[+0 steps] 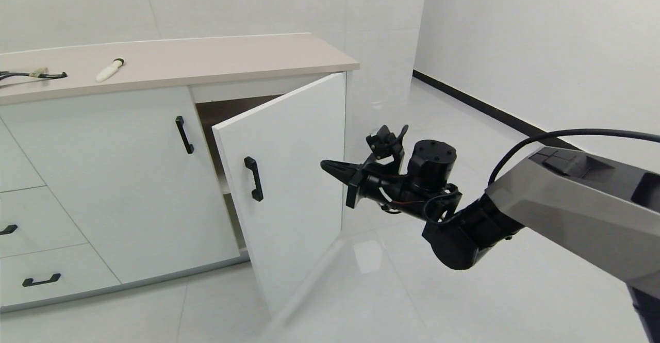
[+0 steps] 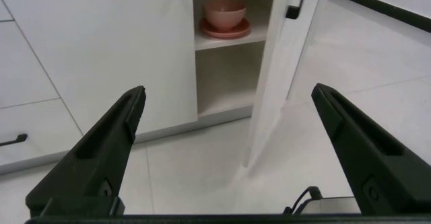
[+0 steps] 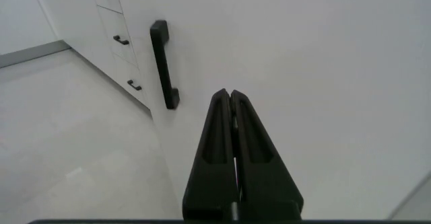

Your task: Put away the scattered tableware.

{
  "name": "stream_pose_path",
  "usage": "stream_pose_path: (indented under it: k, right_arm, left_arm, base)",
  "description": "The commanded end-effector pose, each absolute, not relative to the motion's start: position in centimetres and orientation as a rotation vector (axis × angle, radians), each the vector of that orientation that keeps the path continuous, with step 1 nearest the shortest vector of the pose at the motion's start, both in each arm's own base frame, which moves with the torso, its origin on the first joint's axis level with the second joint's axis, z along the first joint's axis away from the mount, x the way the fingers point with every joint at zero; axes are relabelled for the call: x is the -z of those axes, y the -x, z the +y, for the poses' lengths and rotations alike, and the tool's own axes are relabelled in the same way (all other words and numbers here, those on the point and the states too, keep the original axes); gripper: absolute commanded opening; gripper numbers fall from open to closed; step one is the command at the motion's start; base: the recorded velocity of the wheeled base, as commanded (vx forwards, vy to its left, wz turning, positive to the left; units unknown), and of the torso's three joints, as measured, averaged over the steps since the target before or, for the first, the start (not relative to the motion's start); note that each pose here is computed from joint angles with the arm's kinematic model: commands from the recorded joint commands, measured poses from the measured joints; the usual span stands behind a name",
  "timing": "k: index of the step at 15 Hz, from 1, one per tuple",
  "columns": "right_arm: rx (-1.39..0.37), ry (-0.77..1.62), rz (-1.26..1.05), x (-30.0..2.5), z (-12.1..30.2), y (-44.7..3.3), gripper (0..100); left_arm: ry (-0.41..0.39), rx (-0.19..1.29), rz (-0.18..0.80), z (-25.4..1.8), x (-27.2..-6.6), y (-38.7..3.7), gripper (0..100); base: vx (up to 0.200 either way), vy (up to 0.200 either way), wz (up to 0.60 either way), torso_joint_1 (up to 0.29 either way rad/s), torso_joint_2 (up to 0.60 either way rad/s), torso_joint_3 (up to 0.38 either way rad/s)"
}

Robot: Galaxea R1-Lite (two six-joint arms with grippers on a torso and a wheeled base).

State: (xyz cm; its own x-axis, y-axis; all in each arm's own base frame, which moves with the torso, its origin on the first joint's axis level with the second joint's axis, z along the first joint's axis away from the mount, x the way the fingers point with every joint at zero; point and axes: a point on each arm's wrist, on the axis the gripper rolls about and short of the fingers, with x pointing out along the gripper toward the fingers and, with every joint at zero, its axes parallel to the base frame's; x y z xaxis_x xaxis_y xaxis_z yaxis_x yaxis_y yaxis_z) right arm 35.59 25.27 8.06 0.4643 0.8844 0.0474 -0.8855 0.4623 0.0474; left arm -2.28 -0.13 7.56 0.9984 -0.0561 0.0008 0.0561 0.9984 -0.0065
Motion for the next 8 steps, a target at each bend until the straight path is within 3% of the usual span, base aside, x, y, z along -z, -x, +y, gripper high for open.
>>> stream_pose_path:
  k: [1,8]
  right_arm:
    - [-1.09,-0.064,-0.024,-9.7,23.7,-32.9,0]
    - [-0.985,-0.08,-0.187,-17.8,13.0,-19.0,0]
  left_arm:
    - [0.006,0.057,-0.003,-0.1,-7.6,2.3,100]
    - [0.005,0.055,-0.003,-0.1,-7.6,2.3,100]
  base:
    - [0.0,0.0,0.0,0.0,0.0,0.0]
    - [0.0,0.0,0.0,0.0,0.0,0.0]
